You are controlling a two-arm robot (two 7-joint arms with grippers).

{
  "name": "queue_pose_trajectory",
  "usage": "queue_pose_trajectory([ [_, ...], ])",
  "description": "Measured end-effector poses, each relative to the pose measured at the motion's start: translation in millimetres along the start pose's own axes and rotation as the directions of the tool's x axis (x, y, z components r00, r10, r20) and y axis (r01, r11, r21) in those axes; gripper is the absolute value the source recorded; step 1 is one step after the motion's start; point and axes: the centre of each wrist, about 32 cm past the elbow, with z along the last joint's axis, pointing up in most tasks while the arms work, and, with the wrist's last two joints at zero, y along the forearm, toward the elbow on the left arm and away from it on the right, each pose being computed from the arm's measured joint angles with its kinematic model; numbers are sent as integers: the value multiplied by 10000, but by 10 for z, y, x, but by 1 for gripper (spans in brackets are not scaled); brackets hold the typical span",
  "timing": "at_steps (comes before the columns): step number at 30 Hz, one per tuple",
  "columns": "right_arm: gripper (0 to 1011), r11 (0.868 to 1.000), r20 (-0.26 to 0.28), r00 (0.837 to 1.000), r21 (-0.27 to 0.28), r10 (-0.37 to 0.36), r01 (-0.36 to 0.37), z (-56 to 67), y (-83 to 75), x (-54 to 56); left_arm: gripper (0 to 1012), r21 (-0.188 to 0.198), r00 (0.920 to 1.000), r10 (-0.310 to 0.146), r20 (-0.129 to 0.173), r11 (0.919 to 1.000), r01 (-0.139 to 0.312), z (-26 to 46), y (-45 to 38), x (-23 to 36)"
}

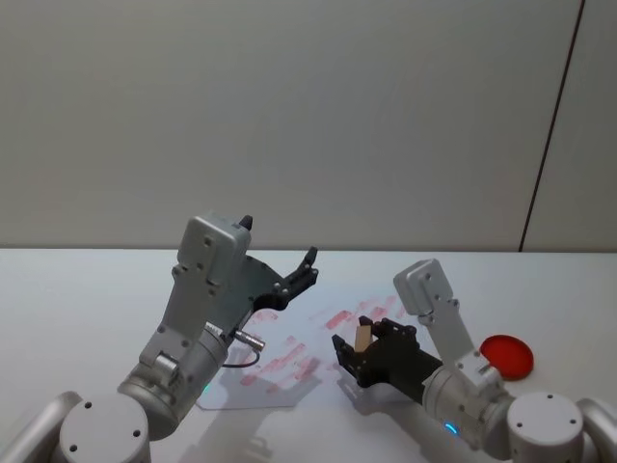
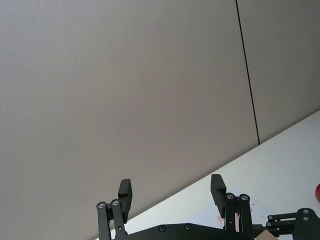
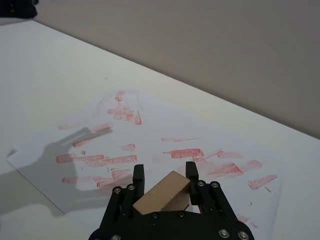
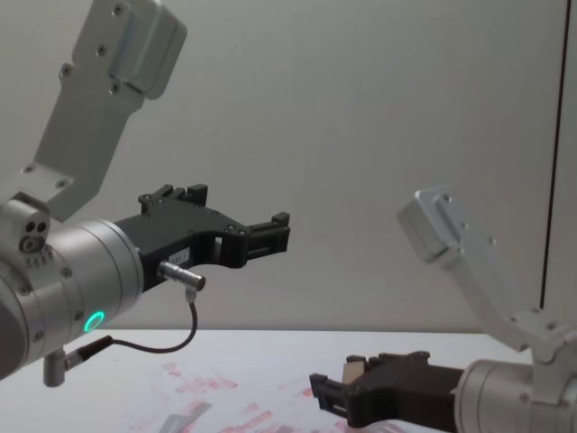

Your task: Use the one hand to pick up the stamp and affix it onto the A4 paper.

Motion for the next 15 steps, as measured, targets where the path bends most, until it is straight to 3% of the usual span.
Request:
queue_pose_trajectory([
  [15, 479, 9968, -679, 9967, -688, -450, 403, -81, 37, -68, 1002, 0, 10000, 1, 0, 10000, -1, 0, 0, 0],
])
